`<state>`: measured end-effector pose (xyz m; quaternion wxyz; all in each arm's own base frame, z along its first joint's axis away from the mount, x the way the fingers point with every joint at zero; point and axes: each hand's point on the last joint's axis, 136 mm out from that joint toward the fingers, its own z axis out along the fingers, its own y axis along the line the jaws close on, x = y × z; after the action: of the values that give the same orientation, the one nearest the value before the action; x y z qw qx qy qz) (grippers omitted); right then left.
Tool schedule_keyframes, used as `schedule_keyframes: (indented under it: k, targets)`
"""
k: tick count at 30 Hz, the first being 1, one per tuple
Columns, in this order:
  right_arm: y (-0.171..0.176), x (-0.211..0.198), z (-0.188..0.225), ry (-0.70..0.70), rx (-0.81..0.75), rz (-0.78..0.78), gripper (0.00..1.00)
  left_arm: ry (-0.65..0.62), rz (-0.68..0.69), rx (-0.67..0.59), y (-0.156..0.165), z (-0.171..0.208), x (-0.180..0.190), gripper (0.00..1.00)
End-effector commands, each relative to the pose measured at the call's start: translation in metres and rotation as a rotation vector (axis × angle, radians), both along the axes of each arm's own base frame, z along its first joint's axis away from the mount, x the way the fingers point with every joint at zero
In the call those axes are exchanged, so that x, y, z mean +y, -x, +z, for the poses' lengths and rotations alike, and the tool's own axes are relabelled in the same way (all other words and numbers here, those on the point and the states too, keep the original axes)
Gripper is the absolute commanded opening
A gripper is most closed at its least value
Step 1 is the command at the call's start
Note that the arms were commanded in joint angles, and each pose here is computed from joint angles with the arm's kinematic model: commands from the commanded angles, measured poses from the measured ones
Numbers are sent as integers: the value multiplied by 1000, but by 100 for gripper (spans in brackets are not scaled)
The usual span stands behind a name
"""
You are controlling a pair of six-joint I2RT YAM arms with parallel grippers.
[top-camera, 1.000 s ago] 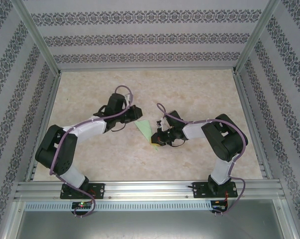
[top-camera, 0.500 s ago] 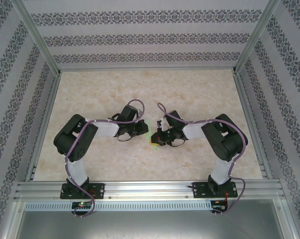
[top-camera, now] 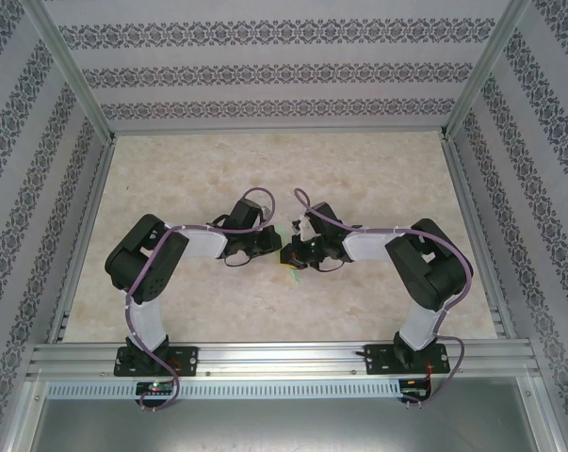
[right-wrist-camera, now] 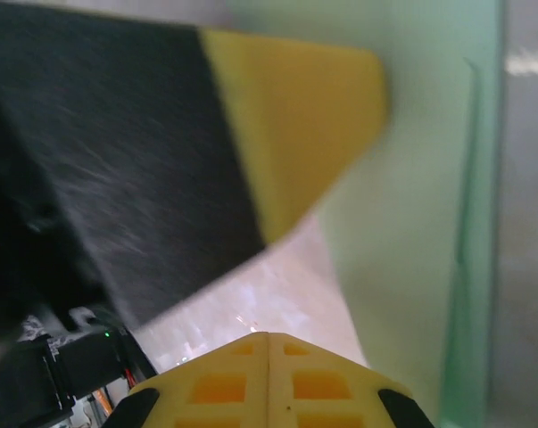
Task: Fold a paper plane with a square sheet of paper (pick it up from the middle)
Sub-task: Fold the wing for the fifth time at the center of the table.
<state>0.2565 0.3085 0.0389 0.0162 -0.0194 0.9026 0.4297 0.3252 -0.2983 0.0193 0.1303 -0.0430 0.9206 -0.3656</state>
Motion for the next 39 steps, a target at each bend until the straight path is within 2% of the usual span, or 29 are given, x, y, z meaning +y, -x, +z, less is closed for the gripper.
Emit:
schedule_keyframes:
  k: [1, 7, 10, 13, 19, 39]
  targets:
    - [-10, 2, -12, 37, -6, -23, 0, -72, 18, 39, 6, -27, 9, 8]
    - [-13, -12, -47, 168, 38, -51, 0, -79, 11, 40, 5, -25, 8, 8]
    - [0, -23, -59, 208, 71, -37, 0, -140, 33, 67, 5, -32, 17, 6]
    - [13, -28, -61, 202, 96, -8, 0, -204, 67, 116, 8, -44, 29, 4]
    - [35, -37, -52, 194, 104, 37, 0, -237, 108, 165, 13, -59, 41, 3]
    - [103, -90, -77, 241, 213, 32, 2, -267, 102, 187, 15, -68, 47, 2]
